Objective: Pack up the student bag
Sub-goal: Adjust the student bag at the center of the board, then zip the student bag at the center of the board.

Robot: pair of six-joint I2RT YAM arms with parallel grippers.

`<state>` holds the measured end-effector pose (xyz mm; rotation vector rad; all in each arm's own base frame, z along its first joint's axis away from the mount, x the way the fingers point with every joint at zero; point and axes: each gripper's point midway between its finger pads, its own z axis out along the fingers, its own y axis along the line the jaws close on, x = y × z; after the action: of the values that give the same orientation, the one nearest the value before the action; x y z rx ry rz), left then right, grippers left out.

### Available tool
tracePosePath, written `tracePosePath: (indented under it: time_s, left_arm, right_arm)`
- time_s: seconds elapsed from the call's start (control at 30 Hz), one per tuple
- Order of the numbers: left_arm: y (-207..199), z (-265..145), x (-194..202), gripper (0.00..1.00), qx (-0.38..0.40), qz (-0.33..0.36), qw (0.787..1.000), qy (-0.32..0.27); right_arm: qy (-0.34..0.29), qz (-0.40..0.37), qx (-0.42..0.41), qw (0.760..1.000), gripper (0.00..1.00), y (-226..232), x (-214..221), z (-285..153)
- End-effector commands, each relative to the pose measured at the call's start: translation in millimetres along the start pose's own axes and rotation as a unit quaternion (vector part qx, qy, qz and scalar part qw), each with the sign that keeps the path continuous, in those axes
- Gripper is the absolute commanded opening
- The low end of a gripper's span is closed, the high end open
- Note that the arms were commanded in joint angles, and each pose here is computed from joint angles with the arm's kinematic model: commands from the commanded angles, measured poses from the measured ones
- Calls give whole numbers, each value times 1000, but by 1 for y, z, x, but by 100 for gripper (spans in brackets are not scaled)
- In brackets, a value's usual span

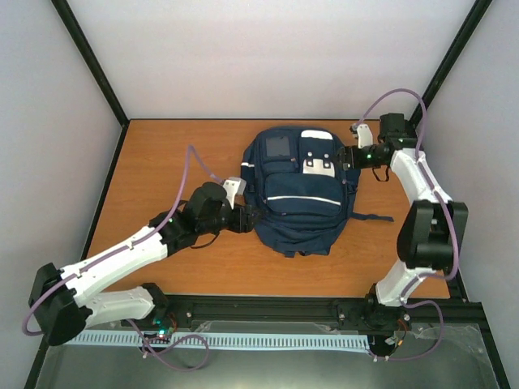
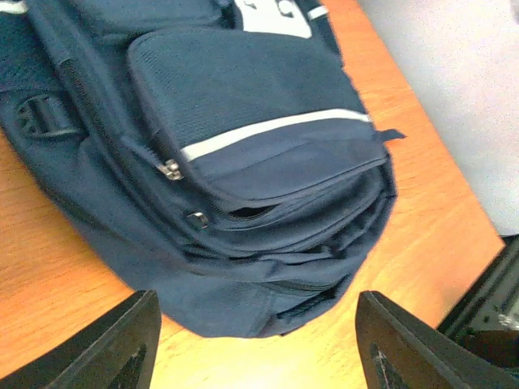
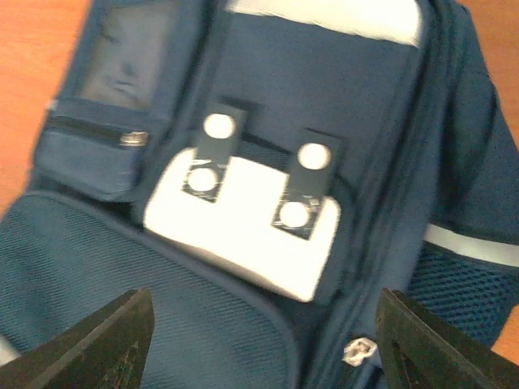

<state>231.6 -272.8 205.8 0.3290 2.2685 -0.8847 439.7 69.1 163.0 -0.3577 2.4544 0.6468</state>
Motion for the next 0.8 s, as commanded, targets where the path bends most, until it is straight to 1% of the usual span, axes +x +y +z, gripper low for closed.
tracePosePath:
  time_s: [0.0, 0.1, 0.13, 0.17, 0.27, 0.3, 0.4, 0.47, 0.5, 0.53, 0.63, 0.77]
  left_arm:
    - [41, 2, 7, 67, -95, 15, 995, 26]
    - [50, 11, -3, 58, -108, 12, 994, 28]
    - [55, 13, -8, 57, -120, 10, 992, 26]
    - [60, 15, -12, 57, -129, 6, 991, 24]
    - [77, 24, -23, 57, -136, -49, 989, 26]
    - [81, 28, -27, 59, -132, -67, 989, 29]
    - [82, 43, -35, 65, -121, -77, 989, 37]
    - [84, 51, -41, 65, -121, -77, 989, 36]
    - [88, 59, -43, 65, -120, -88, 988, 37]
    - [92, 66, -46, 64, -115, -108, 987, 36]
    - [100, 89, -63, 57, -84, -171, 981, 44]
    - [100, 115, -70, 49, -66, -183, 979, 62]
  right_arm:
    - [-13, -70, -39, 997, 76, 60, 5, -16]
    - [-7, -151, -91, 984, 73, 111, 24, -13]
    - [2, -172, -106, 979, 72, 123, 37, -8]
    - [6, -191, -118, 975, 72, 134, 47, -4]
    - [15, -215, -149, 965, 70, 150, 71, 7]
    - [24, -227, -161, 960, 70, 159, 80, 12]
    - [40, -240, -164, 956, 69, 161, 92, 19]
    - [41, -240, -164, 956, 69, 160, 95, 20]
    - [40, -241, -161, 956, 69, 159, 96, 22]
    - [44, -240, -157, 957, 69, 157, 99, 24]
    - [62, -236, -148, 958, 68, 150, 106, 32]
    - [73, -235, -149, 958, 66, 149, 112, 37]
